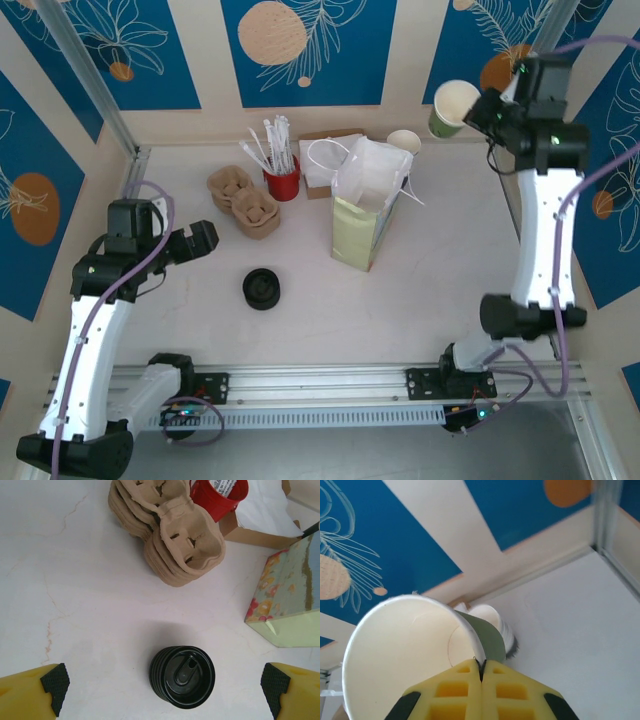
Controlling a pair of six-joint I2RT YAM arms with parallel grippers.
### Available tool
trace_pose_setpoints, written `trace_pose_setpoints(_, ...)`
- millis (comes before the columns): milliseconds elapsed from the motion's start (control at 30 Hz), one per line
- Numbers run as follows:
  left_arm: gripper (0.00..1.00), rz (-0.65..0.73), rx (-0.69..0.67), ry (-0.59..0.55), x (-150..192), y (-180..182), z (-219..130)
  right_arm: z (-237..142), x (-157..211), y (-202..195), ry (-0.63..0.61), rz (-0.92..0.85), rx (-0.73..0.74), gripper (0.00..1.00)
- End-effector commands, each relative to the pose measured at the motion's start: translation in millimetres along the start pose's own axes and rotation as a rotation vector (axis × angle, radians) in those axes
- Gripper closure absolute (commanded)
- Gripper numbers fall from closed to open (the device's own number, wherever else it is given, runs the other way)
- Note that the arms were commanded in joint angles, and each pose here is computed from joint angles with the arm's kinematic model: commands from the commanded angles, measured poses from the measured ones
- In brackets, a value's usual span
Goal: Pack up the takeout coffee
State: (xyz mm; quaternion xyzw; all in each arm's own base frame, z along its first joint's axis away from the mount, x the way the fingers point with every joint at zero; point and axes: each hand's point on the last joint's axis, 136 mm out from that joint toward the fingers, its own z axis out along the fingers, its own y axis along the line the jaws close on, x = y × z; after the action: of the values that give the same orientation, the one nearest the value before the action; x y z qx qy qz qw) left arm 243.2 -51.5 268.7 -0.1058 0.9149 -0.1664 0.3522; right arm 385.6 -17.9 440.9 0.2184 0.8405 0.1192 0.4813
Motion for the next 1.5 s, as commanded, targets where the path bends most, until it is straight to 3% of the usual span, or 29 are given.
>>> trace_pose_setpoints(0, 0.01, -0.02, 0.057, -0.001, 3, -9, -1, -7, 40, -43, 0.056, 0.089, 0.095, 1.0)
trace_pose_setpoints(167, 0.02, -0.031, 0.071, 0.034, 13, -9, 13, -17, 115, -90, 0.103, 0.217, 0.145, 1.0)
trace_pose_setpoints(267, 0.02, -0.022, 0.068, 0.062, 18, -10, 21, -15, 153, -95, 0.151, 0.237, 0.102, 1.0)
trace_pose_setpoints(600, 0.02, -0.013, 0.046, 0.102, 36, -11, 41, -17, 262, -119, 0.347, 0.193, 0.151, 1.0)
trace_pose_setpoints(967, 0.03, 0.04, -0.006, 0.228, 82, -18, 73, -32, 340, -68, 0.529, -0.083, -0.047, 1.0)
trace_pose_setpoints(1467, 0.06, 0.025, -0.022, 0.285, 124, -7, 112, -29, 404, -1, 0.536, -0.245, -0.198, 0.98)
